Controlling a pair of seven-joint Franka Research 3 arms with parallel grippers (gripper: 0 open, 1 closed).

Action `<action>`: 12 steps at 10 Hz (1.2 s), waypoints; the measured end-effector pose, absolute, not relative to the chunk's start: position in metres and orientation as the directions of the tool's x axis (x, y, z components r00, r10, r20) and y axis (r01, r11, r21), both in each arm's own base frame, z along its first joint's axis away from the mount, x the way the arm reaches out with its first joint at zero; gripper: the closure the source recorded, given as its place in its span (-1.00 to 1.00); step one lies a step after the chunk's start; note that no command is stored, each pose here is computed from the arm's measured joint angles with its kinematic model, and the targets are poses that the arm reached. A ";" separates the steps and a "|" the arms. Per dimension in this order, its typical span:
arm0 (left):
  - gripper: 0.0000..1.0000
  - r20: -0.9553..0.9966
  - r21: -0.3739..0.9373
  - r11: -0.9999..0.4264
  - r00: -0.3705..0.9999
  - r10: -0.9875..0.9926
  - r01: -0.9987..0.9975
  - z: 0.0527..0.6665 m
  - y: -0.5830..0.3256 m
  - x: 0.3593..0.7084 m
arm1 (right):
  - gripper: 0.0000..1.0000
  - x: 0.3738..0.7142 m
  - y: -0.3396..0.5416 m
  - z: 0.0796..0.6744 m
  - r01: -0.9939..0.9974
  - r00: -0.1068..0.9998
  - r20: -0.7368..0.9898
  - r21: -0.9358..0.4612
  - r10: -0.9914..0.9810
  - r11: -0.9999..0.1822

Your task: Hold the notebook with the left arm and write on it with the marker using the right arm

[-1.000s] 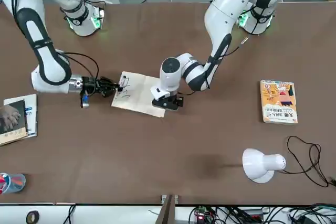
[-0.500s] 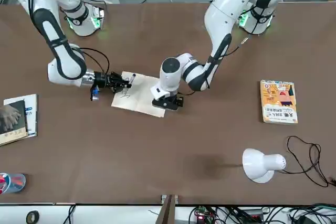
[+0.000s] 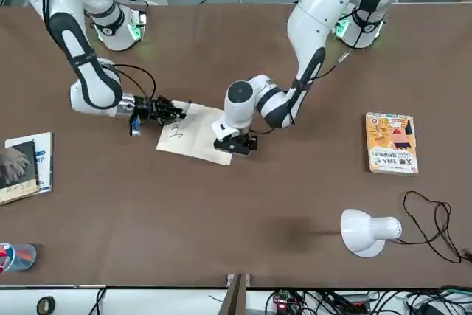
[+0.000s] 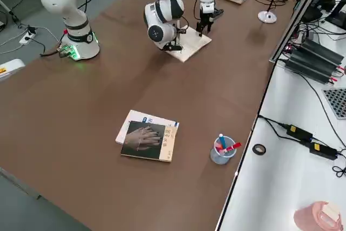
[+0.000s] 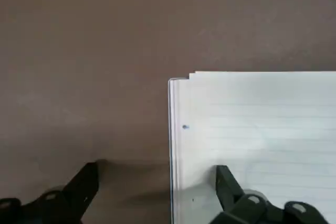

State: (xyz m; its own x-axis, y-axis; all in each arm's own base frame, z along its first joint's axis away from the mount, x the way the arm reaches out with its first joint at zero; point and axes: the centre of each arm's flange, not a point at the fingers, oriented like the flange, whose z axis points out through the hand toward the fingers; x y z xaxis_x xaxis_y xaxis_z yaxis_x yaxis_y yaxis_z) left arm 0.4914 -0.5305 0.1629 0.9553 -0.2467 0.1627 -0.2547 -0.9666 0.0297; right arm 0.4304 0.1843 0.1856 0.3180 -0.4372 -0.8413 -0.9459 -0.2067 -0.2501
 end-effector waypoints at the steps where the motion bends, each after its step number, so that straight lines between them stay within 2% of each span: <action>1: -0.97 0.163 0.030 -0.967 0.955 -0.247 -0.255 0.163 -0.530 0.491 | 0.66 0.427 0.188 0.185 -0.952 0.300 -0.855 -0.242 -0.423 -0.185; 12: -0.97 0.163 0.030 -0.967 0.955 -0.247 -0.255 0.163 -0.530 0.491 | 0.66 0.394 0.198 0.168 -0.939 0.330 -0.856 -0.256 -0.399 -0.228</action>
State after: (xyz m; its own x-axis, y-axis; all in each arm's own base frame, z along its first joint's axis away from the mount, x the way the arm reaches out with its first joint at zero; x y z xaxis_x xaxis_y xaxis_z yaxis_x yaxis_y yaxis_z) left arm 0.4915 -0.5305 0.1629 0.9554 -0.2466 0.1627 -0.2546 -0.9666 0.0296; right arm 0.3939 0.1985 0.1678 0.3300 -0.3986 -0.8557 -0.9393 -0.2284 -0.2559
